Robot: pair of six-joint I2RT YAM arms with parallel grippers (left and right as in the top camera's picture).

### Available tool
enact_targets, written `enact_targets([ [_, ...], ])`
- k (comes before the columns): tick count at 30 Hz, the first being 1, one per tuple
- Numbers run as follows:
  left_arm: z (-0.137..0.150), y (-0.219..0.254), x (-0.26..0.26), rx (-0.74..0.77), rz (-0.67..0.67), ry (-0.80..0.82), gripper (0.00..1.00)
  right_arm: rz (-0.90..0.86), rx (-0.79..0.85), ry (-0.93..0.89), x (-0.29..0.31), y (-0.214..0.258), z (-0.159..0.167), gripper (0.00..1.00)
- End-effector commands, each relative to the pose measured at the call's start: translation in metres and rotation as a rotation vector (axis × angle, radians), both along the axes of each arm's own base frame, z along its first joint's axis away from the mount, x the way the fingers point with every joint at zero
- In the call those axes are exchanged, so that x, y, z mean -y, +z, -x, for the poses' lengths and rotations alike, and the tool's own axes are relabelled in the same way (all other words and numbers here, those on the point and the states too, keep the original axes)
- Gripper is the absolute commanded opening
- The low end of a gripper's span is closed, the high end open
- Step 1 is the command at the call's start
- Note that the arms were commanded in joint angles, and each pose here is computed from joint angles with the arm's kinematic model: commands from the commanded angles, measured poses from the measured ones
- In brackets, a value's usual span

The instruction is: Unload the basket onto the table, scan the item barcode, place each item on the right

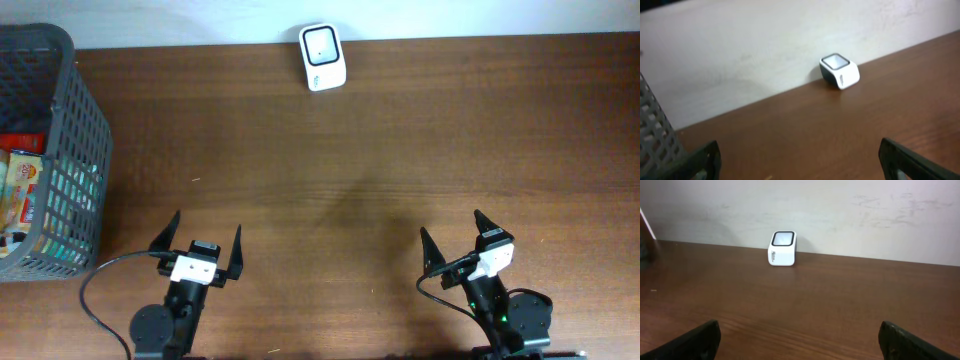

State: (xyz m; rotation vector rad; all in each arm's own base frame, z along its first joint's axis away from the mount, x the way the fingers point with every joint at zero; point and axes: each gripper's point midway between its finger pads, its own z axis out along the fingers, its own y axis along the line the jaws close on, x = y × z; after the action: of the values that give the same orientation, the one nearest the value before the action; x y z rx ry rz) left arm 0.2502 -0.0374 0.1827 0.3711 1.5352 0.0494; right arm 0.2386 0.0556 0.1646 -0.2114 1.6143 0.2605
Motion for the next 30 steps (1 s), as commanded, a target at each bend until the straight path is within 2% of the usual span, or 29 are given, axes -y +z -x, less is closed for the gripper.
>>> enact_targets([
  [1, 0.002, 0.05, 0.004, 0.038, -0.003, -0.021, 0.99, -0.007, -0.005, 0.003, -0.001, -0.003, 0.0, 0.99],
  [3, -0.003, 0.08, 0.004, 0.007, -0.004, -0.022, 0.99, -0.007, -0.005, 0.003, -0.001, -0.003, 0.0, 0.99],
  [6, -0.024, 0.126, 0.005, -0.128, -0.007, -0.022, 0.99, -0.007, -0.005, 0.003, -0.001, -0.003, 0.0, 0.99],
  [10, -0.071, 0.178, 0.014, -0.431, -0.002, -0.069, 0.99, -0.007, -0.005, 0.003, -0.001, -0.003, 0.0, 0.99],
  [12, -0.096, 0.199, 0.039, -0.551, 0.041, -0.212, 0.99, -0.007, -0.005, 0.003, -0.001, -0.003, 0.0, 0.99],
  [14, -0.119, 0.194, 0.045, -0.591, 0.053, -0.242, 0.99, -0.007, -0.005, 0.003, -0.001, -0.003, 0.0, 0.99],
  [15, -0.132, 0.189, 0.038, -0.587, 0.047, -0.208, 0.99, -0.007, -0.005, 0.003, -0.001, -0.003, 0.0, 0.99],
  [16, -0.14, 0.189, 0.025, -0.587, 0.078, -0.139, 0.99, -0.007, -0.005, 0.003, -0.001, -0.003, 0.0, 0.99],
  [17, -0.15, 0.191, -0.008, -0.579, 0.169, 0.034, 0.99, -0.007, -0.005, 0.003, -0.001, -0.003, 0.0, 0.99],
  [18, -0.154, 0.201, -0.067, -0.538, 0.289, 0.281, 0.99, -0.007, -0.005, 0.003, -0.001, -0.003, 0.0, 0.99],
  [20, -0.14, 0.217, -0.163, -0.438, 0.464, 0.549, 0.99, -0.007, -0.008, 0.003, -0.001, -0.004, 0.0, 0.99],
  [22, -0.123, 0.219, -0.232, -0.372, 0.523, 0.717, 0.99, -0.007, -0.008, 0.003, -0.001, -0.004, 0.0, 0.99],
  [23, -0.108, 0.208, -0.276, -0.37, 0.545, 0.832, 0.99, -0.007, -0.008, 0.003, -0.001, -0.004, 0.0, 0.99],
  [25, -0.096, 0.179, -0.317, -0.43, 0.552, 0.92, 0.99, -0.007, -0.008, 0.003, -0.001, -0.004, 0.0, 0.99],
  [27, -0.107, 0.113, -0.342, -0.614, 0.55, 0.835, 1.0, -0.007, -0.008, 0.003, -0.001, -0.004, 0.0, 0.99],
  [30, -0.125, 0.03, -0.342, -0.824, 0.592, 0.684, 0.99, -0.007, -0.008, 0.003, -0.001, -0.004, 0.0, 0.99],
])
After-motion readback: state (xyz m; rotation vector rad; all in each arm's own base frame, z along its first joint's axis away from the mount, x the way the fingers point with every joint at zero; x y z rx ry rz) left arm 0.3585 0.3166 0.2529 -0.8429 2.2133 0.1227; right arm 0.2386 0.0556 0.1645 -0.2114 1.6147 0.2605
